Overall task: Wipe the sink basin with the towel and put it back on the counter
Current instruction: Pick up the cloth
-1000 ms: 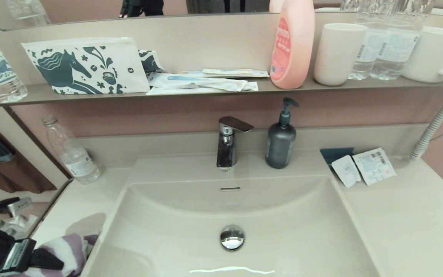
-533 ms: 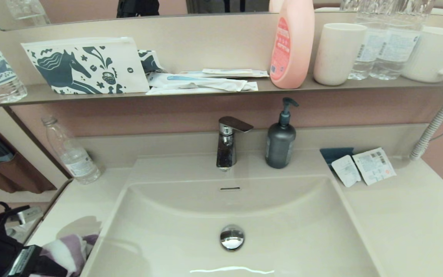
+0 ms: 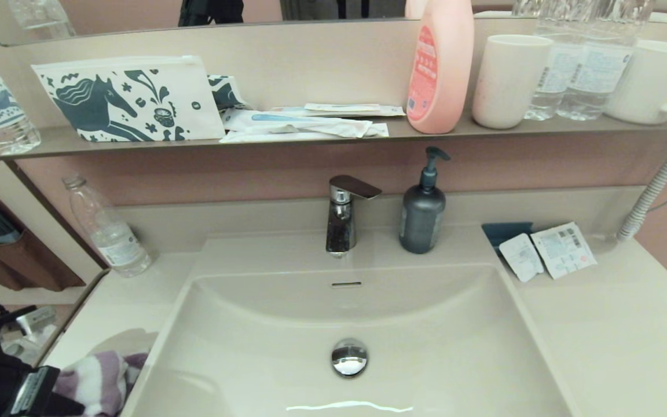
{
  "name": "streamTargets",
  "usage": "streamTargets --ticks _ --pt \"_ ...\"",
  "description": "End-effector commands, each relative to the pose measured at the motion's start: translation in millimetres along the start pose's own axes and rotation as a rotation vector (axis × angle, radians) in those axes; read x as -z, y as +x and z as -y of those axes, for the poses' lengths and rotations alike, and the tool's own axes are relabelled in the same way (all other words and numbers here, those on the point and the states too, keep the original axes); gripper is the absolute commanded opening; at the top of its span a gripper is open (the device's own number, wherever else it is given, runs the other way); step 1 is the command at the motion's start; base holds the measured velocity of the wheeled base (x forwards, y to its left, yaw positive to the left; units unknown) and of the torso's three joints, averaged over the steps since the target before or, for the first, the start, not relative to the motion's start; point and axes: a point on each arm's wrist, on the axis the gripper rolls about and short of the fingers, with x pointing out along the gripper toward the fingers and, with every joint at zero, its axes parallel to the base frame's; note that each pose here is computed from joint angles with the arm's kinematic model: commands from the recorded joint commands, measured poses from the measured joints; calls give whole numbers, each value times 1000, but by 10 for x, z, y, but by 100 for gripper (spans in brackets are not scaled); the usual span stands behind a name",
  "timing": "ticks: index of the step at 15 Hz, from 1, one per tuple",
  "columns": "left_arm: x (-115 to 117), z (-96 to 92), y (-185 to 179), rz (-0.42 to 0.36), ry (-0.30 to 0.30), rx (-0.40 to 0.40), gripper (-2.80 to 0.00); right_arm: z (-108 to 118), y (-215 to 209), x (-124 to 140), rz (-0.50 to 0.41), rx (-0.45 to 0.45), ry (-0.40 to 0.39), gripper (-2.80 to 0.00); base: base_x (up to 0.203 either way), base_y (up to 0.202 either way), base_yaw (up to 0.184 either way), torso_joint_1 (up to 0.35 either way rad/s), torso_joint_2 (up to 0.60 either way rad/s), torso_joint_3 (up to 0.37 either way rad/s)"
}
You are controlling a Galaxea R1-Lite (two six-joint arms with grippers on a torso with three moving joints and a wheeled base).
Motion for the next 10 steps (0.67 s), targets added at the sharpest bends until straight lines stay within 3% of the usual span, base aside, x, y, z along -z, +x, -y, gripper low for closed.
streamTargets --ticks 1,6,8,10 --pt "89 114 -179 92 8 -6 -280 0 0 0 0 0 -2 -280 0 0 0 0 0 0" --pt "280 525 -676 350 -19 39 -280 0 0 0 0 0 -1 -280 0 0 0 0 0 0" --pt "248 775 -947 384 -65 94 -280 0 0 0 0 -1 0 -280 0 0 0 0 0 0" --pt "231 1037 -1141 358 -117 170 -280 0 0 0 0 -1 0 -280 0 0 0 0 0 0"
